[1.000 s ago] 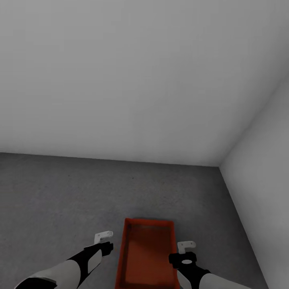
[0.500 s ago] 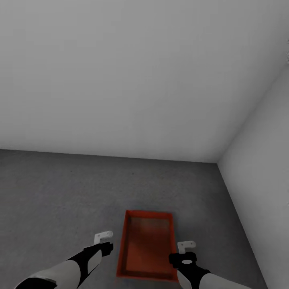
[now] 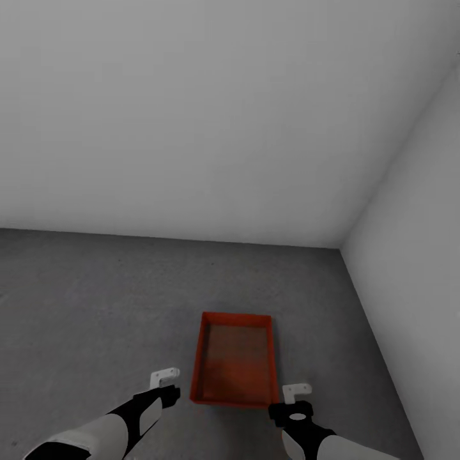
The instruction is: Move the two storage containers from the living room to the garage. In the garage, place one container on the floor and stack the other container on top of it (either order is fine).
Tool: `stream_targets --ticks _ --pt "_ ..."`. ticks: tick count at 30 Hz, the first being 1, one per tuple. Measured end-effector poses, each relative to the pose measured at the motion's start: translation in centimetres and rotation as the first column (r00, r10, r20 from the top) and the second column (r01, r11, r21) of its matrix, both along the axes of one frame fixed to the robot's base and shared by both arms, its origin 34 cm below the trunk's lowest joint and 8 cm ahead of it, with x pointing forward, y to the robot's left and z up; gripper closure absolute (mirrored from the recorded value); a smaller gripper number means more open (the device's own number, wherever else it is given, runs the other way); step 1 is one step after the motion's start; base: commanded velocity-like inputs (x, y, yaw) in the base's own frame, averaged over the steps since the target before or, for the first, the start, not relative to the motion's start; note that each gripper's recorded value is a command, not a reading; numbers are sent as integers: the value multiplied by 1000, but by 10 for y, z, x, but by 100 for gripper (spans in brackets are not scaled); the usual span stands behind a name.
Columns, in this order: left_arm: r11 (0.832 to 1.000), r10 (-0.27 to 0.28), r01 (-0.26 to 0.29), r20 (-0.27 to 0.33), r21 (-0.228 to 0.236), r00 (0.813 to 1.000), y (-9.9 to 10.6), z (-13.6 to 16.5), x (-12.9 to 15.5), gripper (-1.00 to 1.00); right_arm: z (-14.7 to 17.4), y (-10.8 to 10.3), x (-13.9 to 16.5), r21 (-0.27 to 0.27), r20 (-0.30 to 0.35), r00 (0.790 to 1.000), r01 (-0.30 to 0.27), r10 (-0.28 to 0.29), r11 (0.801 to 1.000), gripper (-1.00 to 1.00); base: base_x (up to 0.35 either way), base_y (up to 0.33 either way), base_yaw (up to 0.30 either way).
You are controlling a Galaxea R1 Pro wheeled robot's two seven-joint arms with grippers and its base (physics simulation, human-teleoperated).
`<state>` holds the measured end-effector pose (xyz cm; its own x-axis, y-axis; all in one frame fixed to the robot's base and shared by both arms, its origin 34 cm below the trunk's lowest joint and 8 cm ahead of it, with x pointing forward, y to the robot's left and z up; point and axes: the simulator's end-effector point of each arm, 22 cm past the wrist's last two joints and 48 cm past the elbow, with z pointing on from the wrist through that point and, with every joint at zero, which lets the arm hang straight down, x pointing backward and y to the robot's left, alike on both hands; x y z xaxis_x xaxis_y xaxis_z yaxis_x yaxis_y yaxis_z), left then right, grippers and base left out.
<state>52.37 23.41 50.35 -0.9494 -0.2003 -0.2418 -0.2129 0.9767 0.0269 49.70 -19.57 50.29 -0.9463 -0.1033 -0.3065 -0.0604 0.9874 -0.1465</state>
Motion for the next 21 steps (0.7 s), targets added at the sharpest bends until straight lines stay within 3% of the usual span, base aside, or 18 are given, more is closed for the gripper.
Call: stream_targets --ticks 5,21 --pt "1000 1 -1 6 5 1000 1 3 2 -100 3 0 4 1 15 1000 1 -1 1000 -100 -166 0 0" --pt "1000 2 -2 29 7 1000 2 13 11 -100 14 0 17 5 59 998 6 -6 1000 -100 -9 0 0"
